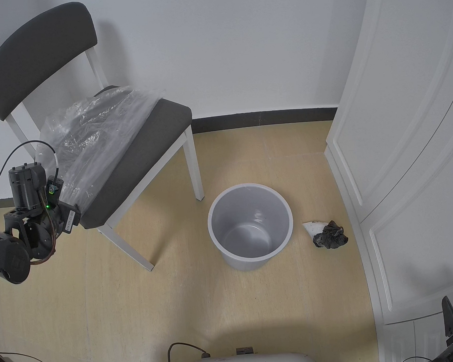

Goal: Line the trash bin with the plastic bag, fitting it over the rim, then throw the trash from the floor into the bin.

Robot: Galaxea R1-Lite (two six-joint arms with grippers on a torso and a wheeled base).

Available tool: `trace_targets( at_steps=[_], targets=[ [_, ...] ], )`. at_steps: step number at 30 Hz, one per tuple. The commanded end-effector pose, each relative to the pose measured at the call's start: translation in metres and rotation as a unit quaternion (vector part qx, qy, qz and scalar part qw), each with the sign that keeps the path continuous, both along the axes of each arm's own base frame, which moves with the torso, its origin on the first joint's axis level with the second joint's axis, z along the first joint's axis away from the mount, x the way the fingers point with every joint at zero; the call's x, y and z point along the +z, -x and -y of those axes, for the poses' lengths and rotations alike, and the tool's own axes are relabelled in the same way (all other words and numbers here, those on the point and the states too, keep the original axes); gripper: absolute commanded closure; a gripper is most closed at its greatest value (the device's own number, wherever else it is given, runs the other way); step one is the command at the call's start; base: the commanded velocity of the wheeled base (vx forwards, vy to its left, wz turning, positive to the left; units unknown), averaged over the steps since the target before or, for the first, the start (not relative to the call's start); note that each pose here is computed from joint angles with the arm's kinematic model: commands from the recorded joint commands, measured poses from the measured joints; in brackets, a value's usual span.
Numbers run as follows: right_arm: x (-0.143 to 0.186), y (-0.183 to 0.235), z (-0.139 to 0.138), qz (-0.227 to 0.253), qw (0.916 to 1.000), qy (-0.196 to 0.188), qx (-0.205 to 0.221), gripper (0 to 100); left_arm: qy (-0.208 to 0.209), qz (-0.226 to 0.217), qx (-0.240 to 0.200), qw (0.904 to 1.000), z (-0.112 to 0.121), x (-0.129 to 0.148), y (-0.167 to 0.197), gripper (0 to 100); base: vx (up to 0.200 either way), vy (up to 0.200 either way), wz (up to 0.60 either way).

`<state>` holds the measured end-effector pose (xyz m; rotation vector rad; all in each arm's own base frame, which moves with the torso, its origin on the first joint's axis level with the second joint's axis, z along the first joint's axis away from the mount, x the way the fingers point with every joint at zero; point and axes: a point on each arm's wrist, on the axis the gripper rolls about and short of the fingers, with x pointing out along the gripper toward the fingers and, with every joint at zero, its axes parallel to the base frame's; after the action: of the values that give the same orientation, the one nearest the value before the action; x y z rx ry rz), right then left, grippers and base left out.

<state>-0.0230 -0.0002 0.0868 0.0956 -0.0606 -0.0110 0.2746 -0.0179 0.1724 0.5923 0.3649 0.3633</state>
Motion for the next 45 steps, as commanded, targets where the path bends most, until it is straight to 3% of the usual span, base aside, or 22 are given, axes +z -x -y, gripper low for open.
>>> trace_targets(
  at_steps=[1, 20, 34, 45],
  targets=[
    [-0.005, 0.0, 0.0, 0.0, 1.0, 0.0, 0.0, 0, -0.004, -0.013, 0.0, 0.9999, 0.005, -0.008, -0.004, 0, 0.0, 0.0, 0.0],
    [-0.005, 0.0, 0.0, 0.0, 1.0, -0.001, -0.001, 0, -0.017, -0.001, 0.036, 0.9992, -0.006, 0.0, 0.027, 0, 0.0, 0.0, 0.0],
    [-0.005, 0.0, 0.001, 0.001, 0.9998, -0.015, -0.011, 0, -0.014, -0.006, 0.039, 0.9991, -0.006, -0.004, 0.021, 0, 0.0, 0.0, 0.0],
    [-0.005, 0.0, 0.001, 0.001, 0.9998, -0.018, -0.012, 0, -0.014, 0.028, 0.038, 0.9988, -0.003, -0.009, 0.006, 0, 0.0, 0.0, 0.0]
  ],
)
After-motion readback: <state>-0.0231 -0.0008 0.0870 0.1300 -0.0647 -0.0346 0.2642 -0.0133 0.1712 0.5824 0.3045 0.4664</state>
